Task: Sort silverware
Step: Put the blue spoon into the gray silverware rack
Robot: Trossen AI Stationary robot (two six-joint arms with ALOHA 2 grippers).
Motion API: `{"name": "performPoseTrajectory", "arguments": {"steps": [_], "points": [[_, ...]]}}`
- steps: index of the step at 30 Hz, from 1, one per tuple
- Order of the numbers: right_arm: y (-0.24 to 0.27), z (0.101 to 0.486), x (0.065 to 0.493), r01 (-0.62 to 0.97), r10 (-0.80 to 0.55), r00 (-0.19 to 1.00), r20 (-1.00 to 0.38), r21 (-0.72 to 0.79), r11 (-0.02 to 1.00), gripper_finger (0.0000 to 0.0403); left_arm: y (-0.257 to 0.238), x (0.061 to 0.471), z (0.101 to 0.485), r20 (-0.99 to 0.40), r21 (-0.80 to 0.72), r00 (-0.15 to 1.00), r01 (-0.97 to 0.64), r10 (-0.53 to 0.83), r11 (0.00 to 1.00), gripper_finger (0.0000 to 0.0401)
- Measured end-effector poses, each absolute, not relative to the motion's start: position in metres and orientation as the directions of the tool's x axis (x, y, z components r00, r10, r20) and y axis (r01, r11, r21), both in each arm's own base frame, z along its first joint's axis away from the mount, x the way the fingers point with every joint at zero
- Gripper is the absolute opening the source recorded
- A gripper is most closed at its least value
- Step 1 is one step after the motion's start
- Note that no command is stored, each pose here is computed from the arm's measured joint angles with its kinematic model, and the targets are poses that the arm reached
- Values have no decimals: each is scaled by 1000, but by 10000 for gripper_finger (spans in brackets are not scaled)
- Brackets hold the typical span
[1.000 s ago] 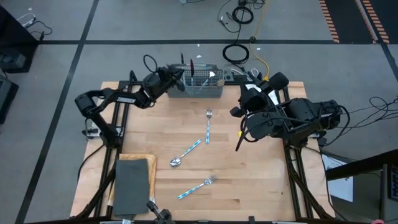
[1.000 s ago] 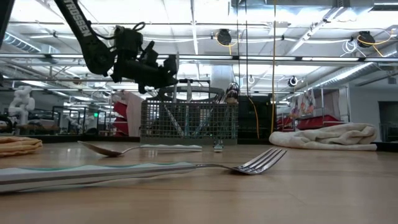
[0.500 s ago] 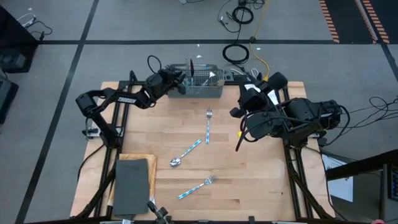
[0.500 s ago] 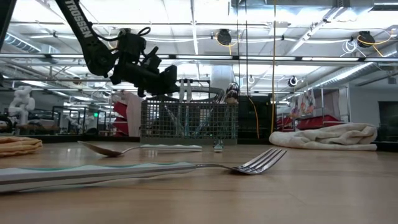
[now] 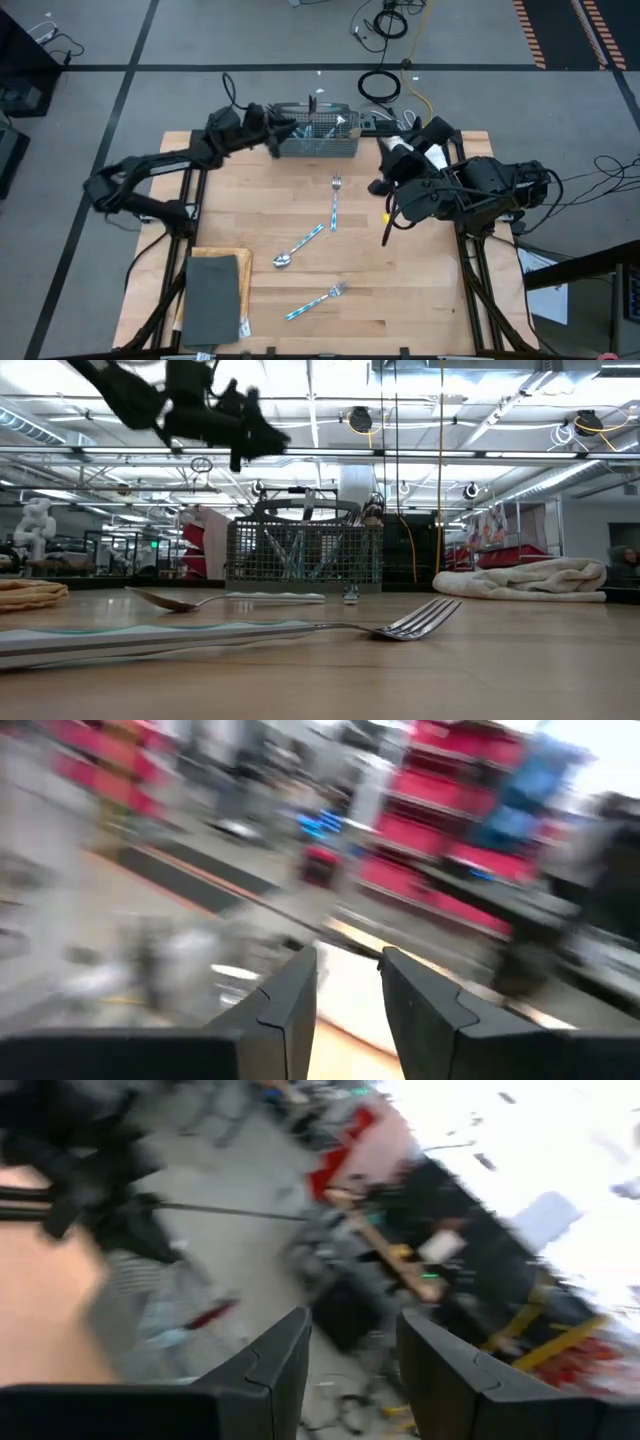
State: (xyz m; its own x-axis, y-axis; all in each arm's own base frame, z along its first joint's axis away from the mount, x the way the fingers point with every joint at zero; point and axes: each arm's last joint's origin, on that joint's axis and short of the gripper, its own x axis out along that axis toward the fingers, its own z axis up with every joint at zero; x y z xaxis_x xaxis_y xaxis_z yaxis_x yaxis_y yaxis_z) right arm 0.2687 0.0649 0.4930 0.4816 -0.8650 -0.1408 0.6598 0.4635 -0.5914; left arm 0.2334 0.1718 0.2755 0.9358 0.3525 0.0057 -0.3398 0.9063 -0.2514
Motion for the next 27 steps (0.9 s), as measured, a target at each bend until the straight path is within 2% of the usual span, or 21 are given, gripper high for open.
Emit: {"name": "performPoseTrajectory", "arguments": {"steps": [5, 8, 11, 15, 20, 27], "points": [[68, 486, 271, 535, -713, 622, -323, -490, 689, 141, 127, 212, 300, -127, -306, 992, -50, 11, 951, 119], [69, 478, 272, 485, -644, 641, -417, -430, 761, 141, 98, 201, 297, -266, -343, 960, -7, -90, 939, 119], [70, 472, 273, 481, -608, 635, -477, -372, 794, 141, 75, 192, 283, -458, -375, 885, -101, -90, 922, 118], [71, 469, 274, 508, -600, 628, -496, -324, 798, 141, 51, 192, 268, -636, -282, 771, -189, -35, 941, 118], [73, 466, 279, 525, -599, 627, -498, -298, 797, 141, 27, 209, 258, -676, -250, 737, -218, -9, 944, 118], [81, 449, 296, 484, -512, 618, -596, -225, 846, 141, -1, 230, 232, -767, -233, 640, -204, -50, 951, 118]]}}
